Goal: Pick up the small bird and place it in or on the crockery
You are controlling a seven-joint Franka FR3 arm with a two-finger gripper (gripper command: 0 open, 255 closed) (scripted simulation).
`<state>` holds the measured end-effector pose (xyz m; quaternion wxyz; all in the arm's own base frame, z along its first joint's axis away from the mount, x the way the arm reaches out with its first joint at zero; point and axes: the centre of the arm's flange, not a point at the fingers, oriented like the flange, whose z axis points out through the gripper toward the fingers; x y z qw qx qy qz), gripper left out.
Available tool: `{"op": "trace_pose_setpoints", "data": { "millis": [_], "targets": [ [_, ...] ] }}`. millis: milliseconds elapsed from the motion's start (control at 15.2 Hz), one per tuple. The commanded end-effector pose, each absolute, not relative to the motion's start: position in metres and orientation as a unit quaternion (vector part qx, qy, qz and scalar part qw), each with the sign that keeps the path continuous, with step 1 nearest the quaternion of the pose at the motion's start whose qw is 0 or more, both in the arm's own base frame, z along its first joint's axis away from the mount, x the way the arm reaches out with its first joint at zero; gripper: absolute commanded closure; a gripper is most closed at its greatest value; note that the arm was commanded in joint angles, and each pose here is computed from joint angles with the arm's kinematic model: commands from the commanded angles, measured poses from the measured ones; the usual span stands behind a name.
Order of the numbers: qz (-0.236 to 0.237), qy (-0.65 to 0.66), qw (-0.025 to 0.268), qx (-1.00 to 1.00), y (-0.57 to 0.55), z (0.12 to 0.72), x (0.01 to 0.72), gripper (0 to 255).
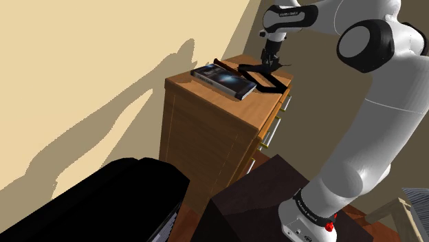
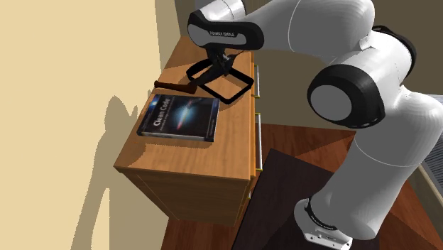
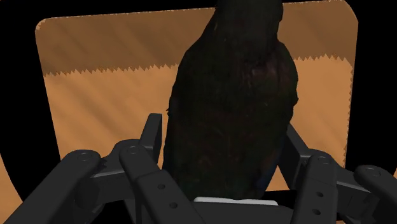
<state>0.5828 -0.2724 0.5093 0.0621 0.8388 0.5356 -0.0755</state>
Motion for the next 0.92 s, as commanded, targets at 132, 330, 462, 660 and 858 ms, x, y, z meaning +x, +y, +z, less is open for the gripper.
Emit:
{"op": "trace_pose_setpoints", "data": {
  "millis": [132, 330, 462, 660, 858],
  "targets": [
    [-0.075, 0.536, 0.062, 0.839, -0.272, 0.509, 0.583, 0],
    [-0.075, 0.536, 0.062, 0.839, -0.272, 0.509, 0.583, 0],
    [-0.075, 0.536, 0.062, 0.839, -0.267, 0.535, 0.584, 0],
    [-0.075, 0.536, 0.062, 0.839, -0.263, 0.559, 0.586, 0],
    [-0.075, 0.536, 0.062, 0.839, -0.263, 0.559, 0.586, 0]
  ]
}}
